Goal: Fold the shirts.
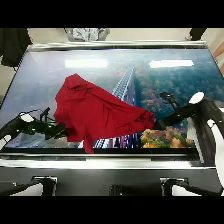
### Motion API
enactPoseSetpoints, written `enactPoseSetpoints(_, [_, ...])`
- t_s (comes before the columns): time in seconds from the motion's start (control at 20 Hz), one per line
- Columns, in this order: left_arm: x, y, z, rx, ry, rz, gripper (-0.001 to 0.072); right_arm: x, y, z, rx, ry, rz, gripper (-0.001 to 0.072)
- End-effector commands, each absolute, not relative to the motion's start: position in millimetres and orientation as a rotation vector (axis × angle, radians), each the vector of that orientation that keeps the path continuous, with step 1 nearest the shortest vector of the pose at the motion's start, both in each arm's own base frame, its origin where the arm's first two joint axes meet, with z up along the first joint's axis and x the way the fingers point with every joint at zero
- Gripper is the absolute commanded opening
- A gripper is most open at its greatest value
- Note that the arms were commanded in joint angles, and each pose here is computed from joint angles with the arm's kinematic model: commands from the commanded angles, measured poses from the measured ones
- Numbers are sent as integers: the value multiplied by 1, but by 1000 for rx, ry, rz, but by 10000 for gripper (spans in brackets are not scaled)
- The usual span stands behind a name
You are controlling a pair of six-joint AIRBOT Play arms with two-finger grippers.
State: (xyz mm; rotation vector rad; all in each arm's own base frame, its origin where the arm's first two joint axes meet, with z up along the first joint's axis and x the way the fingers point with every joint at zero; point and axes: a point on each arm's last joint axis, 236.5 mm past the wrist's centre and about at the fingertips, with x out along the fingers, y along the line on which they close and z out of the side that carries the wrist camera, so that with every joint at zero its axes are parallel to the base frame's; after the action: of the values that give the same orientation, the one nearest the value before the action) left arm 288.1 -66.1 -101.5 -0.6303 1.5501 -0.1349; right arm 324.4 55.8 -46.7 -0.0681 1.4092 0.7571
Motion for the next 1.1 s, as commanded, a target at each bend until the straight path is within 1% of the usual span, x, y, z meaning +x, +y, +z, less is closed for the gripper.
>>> enactPoseSetpoints(0.0, [291, -67, -94, -623, 1532, -150, 28, 362, 73, -64, -251, 1271, 714, 712])
enactPoseSetpoints(0.05, [292, -68, -91, -620, 1528, -156, 28, 366, 75, -72, -267, 1284, 685, 707])
enactPoseSetpoints(0.1, [293, -68, -86, -614, 1522, -164, 28, 358, 82, -82, -247, 1332, 697, 655])
enactPoseSetpoints(0.15, [297, -68, -80, -608, 1508, -172, 28, 344, 92, -88, -228, 1385, 741, 369])
enactPoseSetpoints(0.2, [304, -68, -69, -588, 1482, -194, 28, 329, 97, -88, -225, 1440, 783, 54])
enactPoseSetpoints(0.25, [315, -66, -53, -563, 1443, -218, 27, 323, 97, -80, -233, 1450, 810, 44])
enactPoseSetpoints(0.35, [357, -61, 12, -469, 1258, -276, 25, 343, 87, -38, -352, 1333, 792, 41])
enactPoseSetpoints(0.45, [400, -54, 138, -363, 937, -306, 24, 386, 64, 56, -534, 1080, 642, 41])
enactPoseSetpoints(0.5, [408, -53, 223, -296, 738, -321, 25, 404, 50, 130, -628, 894, 530, 42])
enactPoseSetpoints(0.55, [402, -53, 307, -232, 545, -330, 25, 409, 35, 210, -707, 704, 406, 42])
enactPoseSetpoints(0.6, [380, -51, 397, -175, 332, -315, 25, 399, 17, 302, -761, 497, 247, 42])
enactPoseSetpoints(0.65, [350, -43, 470, -134, 151, -266, 24, 372, 0, 380, -779, 324, 107, 42])
enactPoseSetpoints(0.7, [311, -30, 530, -96, -5, -186, 24, 332, -15, 444, -778, 186, -15, 41])
enactPoseSetpoints(0.75, [278, -20, 564, -94, -103, -125, 24, 295, -22, 480, -749, 109, -73, 41])
enactPoseSetpoints(0.8, [252, -23, 581, -114, -158, -122, 24, 270, -23, 491, -716, 84, -84, 41])
enactPoseSetpoints(0.85, [234, -32, 584, -122, -174, -150, 25, 253, -22, 490, -692, 94, -69, 42])
enactPoseSetpoints(0.95, [214, -47, 578, -148, -178, -207, 25, 236, -21, 479, -680, 136, -50, 42])
enactPoseSetpoints(1.05, [200, -47, 579, -143, -202, -196, 24, 227, -23, 482, -681, 126, -58, 42])
